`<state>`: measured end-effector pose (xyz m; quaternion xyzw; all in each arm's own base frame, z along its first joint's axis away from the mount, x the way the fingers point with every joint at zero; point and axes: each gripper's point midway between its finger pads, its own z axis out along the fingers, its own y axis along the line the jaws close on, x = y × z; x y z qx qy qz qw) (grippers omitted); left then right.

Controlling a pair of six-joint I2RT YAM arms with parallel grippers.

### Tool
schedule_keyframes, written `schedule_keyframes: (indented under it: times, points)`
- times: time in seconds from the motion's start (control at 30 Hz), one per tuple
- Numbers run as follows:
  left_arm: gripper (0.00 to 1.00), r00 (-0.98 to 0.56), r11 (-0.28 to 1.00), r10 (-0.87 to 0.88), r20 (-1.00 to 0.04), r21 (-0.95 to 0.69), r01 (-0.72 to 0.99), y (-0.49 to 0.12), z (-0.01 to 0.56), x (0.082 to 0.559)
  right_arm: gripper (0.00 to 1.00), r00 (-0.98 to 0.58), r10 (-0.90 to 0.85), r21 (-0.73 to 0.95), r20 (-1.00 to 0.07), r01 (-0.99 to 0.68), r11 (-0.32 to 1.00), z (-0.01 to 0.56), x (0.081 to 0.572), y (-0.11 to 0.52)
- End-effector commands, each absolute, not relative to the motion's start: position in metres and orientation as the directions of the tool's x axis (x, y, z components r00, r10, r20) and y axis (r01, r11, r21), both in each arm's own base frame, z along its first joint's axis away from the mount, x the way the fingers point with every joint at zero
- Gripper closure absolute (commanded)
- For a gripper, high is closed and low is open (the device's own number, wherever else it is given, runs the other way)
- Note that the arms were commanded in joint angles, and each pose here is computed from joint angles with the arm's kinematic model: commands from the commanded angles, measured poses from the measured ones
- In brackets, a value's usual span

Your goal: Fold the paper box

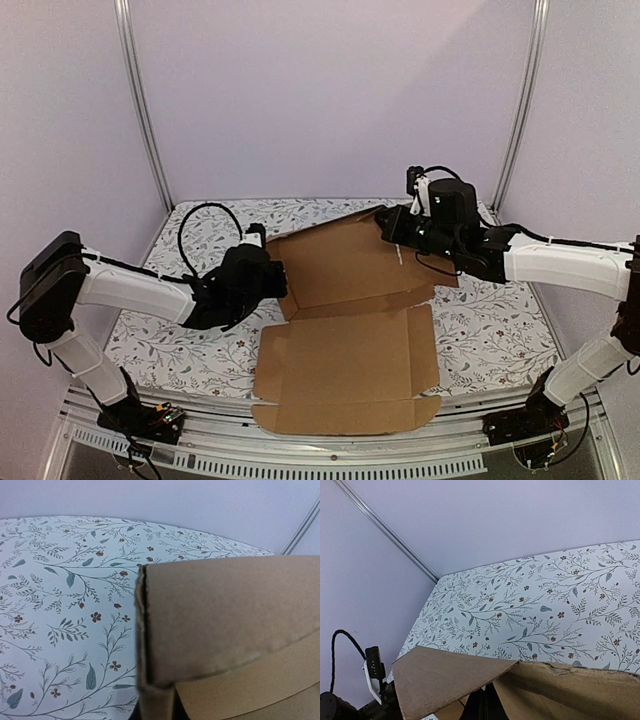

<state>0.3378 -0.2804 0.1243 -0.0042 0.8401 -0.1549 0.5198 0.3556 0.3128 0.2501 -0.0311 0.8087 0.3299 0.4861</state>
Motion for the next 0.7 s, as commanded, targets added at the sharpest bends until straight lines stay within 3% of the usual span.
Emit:
schedule_keyframes:
  times: [0.0,0.27,0.67]
  points:
    - [1.0,-0.51,0.929,-0.135,-0.849,-0.287,0.232,-0.298,0.125,0.324,1.0,-0.438,0.428,0.603,-0.791,-0.44,0.665,0.305,0.354,0.32]
    - [1.0,-0.516,0.931,-0.155,-0.843,-0.299,0.209,-0.294,0.122,0.325,1.0,-0.436,0.423,0.6,-0.795,-0.457,0.657,0.307,0.352,0.323]
    - [1.0,-0.567,0.855,-0.331,-0.754,-0.494,0.158,-0.281,0.105,0.342,1.0,-0.498,0.258,0.508,-0.828,-0.472,0.721,0.278,0.323,0.307]
